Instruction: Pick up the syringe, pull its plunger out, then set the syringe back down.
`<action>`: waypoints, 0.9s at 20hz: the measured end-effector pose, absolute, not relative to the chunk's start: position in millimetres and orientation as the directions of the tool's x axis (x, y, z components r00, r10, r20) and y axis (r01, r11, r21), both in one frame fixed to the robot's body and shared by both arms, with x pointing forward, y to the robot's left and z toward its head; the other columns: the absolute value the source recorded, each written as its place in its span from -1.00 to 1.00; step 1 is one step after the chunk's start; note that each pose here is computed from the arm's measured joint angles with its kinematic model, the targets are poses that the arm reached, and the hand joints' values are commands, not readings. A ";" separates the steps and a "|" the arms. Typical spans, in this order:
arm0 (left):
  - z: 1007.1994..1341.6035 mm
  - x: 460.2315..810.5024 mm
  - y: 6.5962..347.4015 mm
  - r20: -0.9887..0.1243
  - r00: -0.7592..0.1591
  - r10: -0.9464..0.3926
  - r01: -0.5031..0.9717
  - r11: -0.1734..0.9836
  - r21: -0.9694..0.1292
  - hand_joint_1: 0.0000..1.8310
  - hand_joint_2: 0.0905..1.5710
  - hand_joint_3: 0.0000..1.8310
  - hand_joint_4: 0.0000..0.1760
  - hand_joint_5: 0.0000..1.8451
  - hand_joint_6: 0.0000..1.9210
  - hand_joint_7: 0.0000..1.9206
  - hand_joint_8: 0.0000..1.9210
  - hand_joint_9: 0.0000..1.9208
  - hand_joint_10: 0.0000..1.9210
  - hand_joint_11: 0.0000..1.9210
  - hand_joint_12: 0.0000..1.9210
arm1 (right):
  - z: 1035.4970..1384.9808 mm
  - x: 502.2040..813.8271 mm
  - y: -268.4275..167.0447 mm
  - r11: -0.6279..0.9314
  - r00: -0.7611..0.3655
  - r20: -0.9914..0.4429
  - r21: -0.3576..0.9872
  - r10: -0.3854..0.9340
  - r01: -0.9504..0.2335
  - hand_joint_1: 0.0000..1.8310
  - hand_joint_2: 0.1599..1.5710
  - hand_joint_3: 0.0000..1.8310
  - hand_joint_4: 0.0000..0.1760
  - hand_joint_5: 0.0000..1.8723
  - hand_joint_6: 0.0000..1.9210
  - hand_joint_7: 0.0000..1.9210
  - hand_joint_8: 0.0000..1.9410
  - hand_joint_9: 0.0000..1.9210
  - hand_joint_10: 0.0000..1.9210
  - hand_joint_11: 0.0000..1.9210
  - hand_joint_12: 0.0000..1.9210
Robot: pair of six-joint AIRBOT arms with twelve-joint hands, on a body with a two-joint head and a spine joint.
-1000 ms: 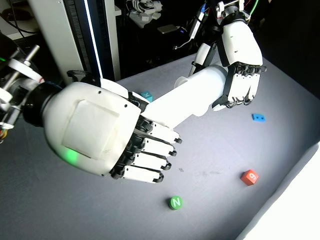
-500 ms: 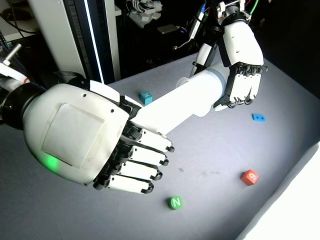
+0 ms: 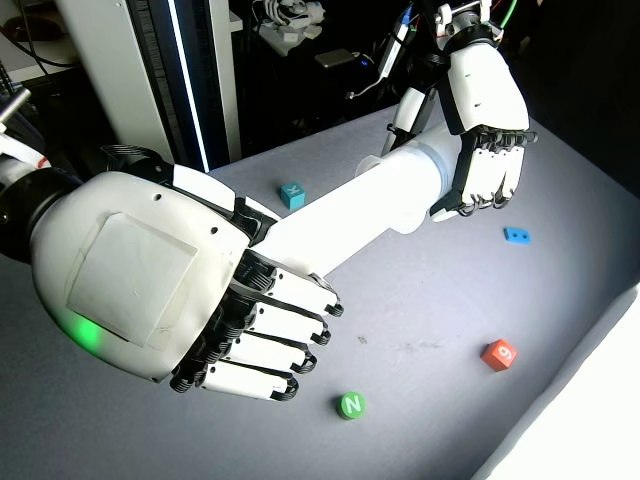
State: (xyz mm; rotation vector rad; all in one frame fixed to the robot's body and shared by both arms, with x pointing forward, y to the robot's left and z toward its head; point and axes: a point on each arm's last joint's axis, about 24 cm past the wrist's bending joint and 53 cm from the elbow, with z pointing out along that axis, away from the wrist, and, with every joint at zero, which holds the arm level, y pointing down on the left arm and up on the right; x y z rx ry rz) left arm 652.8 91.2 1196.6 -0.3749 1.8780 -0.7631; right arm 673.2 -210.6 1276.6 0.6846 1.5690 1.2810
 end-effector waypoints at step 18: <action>1191.7 653.4 98.7 -0.727 -0.415 -0.547 0.074 0.776 -0.626 0.48 0.46 -1.00 -1.00 -0.11 0.02 -0.05 0.27 -0.21 0.50 -0.45 0.39 | 1289.0 671.1 -213.7 0.314 -0.360 -0.370 0.927 0.857 -0.207 -0.71 -0.31 -1.00 -1.00 -1.00 -1.00 -0.99 -1.00 -0.95 -1.00 -1.00 -0.65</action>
